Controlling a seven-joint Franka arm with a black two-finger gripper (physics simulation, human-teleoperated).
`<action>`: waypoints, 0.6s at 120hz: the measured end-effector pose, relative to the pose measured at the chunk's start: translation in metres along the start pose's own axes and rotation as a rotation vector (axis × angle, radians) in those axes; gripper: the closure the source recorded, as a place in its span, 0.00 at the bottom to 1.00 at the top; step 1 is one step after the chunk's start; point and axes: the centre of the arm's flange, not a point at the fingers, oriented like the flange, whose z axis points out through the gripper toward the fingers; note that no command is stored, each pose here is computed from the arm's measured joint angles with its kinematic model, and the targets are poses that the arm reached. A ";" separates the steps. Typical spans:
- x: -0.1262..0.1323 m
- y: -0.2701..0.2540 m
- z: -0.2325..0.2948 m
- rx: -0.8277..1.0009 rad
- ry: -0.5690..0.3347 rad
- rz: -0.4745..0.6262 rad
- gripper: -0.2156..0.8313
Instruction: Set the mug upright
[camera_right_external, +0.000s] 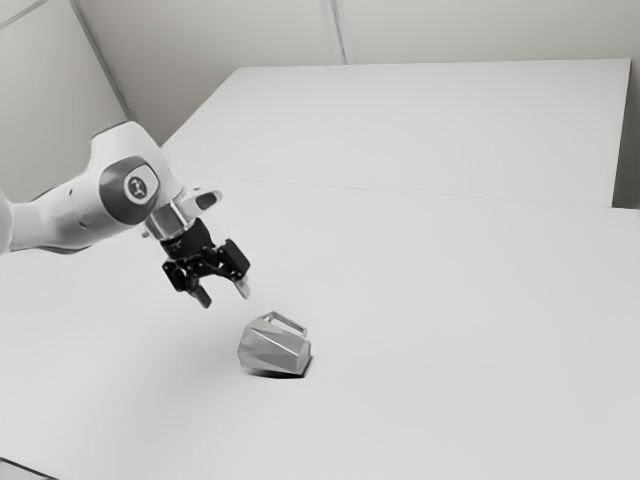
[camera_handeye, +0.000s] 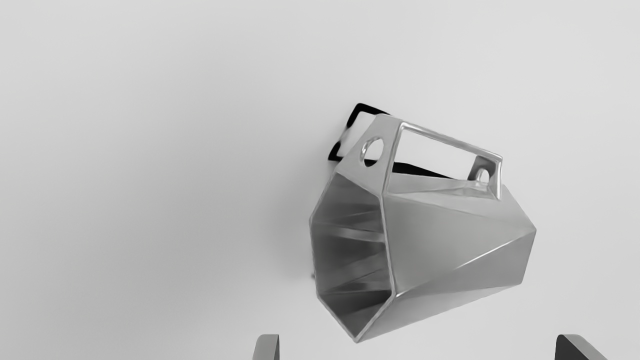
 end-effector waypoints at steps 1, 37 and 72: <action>0.000 -0.001 0.001 -0.002 0.000 0.000 0.21; -0.006 -0.019 0.038 -0.097 0.019 0.007 0.21; -0.013 -0.029 0.060 -0.193 0.043 0.064 0.21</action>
